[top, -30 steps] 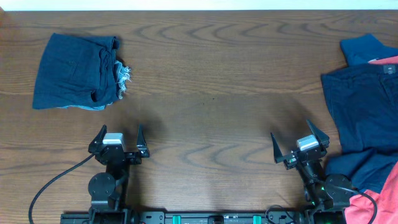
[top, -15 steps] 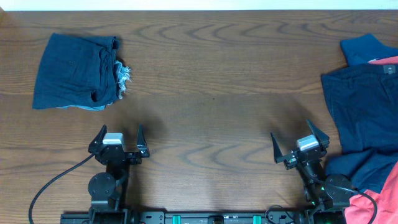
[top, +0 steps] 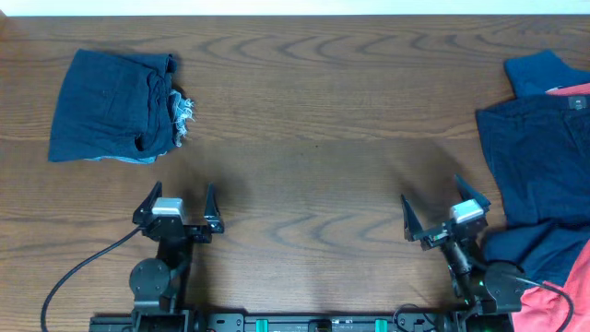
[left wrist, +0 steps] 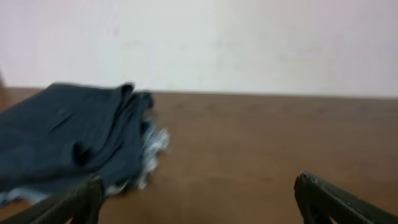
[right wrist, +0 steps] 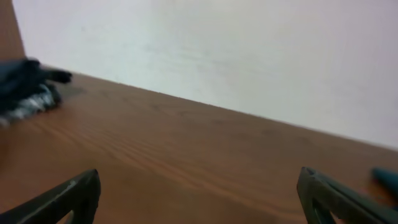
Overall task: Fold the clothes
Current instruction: 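Reach the right gripper to the navy shorts pile and grasp them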
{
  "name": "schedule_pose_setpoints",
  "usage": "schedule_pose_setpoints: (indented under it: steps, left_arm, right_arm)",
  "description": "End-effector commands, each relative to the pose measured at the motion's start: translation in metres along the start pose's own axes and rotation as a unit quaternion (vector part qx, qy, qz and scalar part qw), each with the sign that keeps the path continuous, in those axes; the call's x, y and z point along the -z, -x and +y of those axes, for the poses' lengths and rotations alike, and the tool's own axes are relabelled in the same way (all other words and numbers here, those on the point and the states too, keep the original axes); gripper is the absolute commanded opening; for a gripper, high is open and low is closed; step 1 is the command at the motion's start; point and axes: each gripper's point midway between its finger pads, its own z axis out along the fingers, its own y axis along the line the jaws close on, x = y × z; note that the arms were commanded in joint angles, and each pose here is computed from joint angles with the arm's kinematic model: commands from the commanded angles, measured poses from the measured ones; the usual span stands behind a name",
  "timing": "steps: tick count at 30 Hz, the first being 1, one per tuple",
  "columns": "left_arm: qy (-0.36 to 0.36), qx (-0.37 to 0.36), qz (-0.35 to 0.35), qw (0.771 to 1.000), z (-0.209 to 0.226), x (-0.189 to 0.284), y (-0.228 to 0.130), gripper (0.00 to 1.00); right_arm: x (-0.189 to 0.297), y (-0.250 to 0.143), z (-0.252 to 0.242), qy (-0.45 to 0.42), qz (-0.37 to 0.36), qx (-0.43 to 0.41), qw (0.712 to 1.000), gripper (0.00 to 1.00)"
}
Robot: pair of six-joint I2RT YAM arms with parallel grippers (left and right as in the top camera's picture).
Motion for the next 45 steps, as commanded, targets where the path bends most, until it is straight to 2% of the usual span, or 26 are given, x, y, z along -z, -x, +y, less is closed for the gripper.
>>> schedule_pose_setpoints:
  steps: [1, 5, 12, 17, 22, 25, 29, 34, 40, 45]
  left_arm:
    - [-0.027, 0.054, -0.025, 0.998, -0.010, 0.004, 0.023, 0.98]
    - [-0.026, 0.059, -0.019, 0.998, -0.012, 0.009, 0.046, 0.98]
    - [-0.011, 0.067, 0.080, 0.995, -0.014, 0.004, 0.074, 0.98]
    - [0.002, 0.074, 0.176, 0.982, -0.014, -0.015, 0.084, 0.98]
    - [0.005, 0.085, 0.280, 0.956, -0.017, -0.031, 0.084, 0.98]
    - [-0.017, 0.096, 0.317, 0.943, -0.027, -0.038, 0.089, 0.98]
    - [-0.023, 0.095, 0.321, 0.942, -0.029, -0.048, 0.093, 0.98]
    - [-0.032, 0.095, 0.330, 0.939, -0.031, -0.050, 0.088, 0.98]
    - [-0.028, 0.102, 0.381, 0.918, -0.031, -0.054, 0.061, 0.98]
    - [-0.030, 0.105, 0.395, 0.912, -0.032, -0.051, 0.055, 0.98]
  right_arm:
    - [0.004, 0.026, 0.007, 0.023, -0.015, -0.058, 0.998, 0.99]
    - [0.004, 0.039, 0.007, 0.023, 0.020, -0.071, 0.997, 0.99]
    - [-0.011, 0.051, 0.008, 0.037, 0.150, -0.122, 0.980, 0.99]
    - [-0.030, 0.044, 0.008, 0.050, 0.273, -0.172, 0.945, 0.99]
    - [-0.045, 0.033, 0.006, 0.054, 0.387, -0.206, 0.897, 0.99]
    - [-0.054, 0.032, 0.013, 0.074, 0.419, -0.242, 0.872, 0.99]
    - [-0.058, 0.028, 0.024, 0.118, 0.437, -0.253, 0.855, 0.99]
    - [-0.061, -0.006, -0.008, 0.001, 0.495, -0.275, 0.824, 0.99]
    - [-0.085, -0.025, -0.097, -0.177, 0.529, -0.227, 0.798, 0.99]
    - [-0.108, -0.042, -0.172, -0.287, 0.519, -0.231, 0.771, 0.99]
